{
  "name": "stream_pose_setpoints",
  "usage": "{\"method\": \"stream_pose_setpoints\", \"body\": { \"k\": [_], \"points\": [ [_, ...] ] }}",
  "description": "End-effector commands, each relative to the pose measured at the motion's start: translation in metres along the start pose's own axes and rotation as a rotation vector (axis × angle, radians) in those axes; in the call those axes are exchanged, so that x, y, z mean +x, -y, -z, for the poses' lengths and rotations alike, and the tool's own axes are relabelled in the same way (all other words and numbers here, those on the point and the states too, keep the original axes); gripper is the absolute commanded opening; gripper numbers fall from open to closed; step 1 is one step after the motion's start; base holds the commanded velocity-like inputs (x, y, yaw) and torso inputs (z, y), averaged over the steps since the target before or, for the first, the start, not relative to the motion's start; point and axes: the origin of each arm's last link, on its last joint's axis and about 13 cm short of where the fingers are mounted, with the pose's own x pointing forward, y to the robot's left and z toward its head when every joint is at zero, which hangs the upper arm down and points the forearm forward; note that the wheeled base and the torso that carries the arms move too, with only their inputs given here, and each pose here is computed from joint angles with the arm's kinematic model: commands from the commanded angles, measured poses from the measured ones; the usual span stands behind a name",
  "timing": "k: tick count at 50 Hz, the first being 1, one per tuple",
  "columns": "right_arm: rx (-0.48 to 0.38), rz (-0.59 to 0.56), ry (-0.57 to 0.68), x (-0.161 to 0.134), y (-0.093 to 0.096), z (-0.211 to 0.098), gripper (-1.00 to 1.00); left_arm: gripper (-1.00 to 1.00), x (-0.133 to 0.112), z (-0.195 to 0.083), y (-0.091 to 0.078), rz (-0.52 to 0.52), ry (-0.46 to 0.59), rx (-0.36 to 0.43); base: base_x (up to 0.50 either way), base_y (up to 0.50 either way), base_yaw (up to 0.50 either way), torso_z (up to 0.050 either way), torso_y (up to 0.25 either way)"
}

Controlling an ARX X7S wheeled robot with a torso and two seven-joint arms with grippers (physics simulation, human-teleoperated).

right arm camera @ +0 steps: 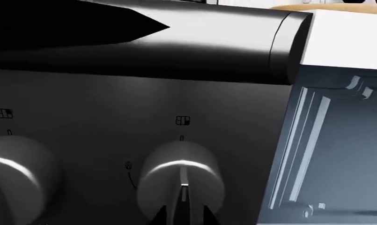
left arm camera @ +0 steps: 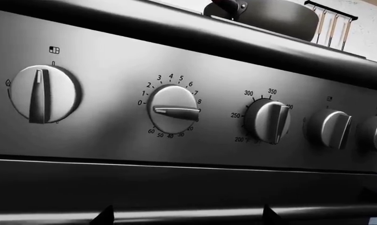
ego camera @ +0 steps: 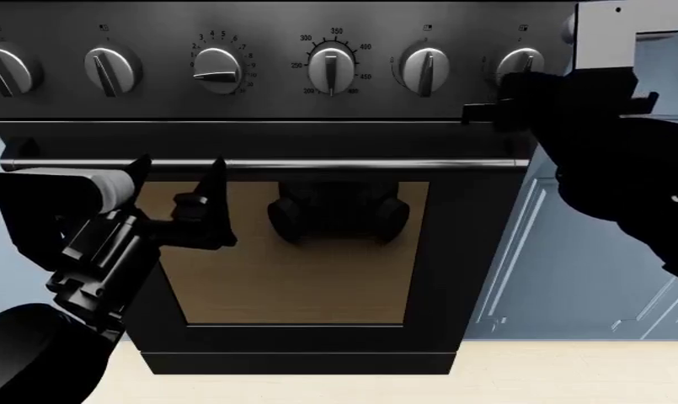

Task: Pick the croissant and place it on the pan. Then turn on the stove to warm the croissant.

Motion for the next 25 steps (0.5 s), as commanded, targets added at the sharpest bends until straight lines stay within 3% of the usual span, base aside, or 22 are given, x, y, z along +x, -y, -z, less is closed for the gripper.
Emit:
{"method": "stream_pose_setpoints", "body": {
  "k": [1, 16, 25],
  "points": [
    [-0.009, 0.001, 0.008, -0.0012, 0.0005, -0.0002, -1.00, 1.00, -0.0007, -0.0001, 0.0005, 0.001, -0.001, 0.001, 0.00, 0.00, 0.00, 0.000, 0.000],
    [-0.020, -0.003, 0.015, -0.0018, 0.0003, -0.0006, -1.00, 1.00, -0.0012, -0.0006, 0.0011, 0.000, -0.001, 0.001, 0.00, 0.00, 0.00, 0.000, 0.000],
    [-0.200, -0.021, 0.059, -0.0030, 0.0003, -0.0014, -1.00, 1.00, -0.0012, -0.0007, 0.0008, -0.001, 0.002, -0.001, 0.00, 0.00, 0.00, 0.000, 0.002]
  ]
}}
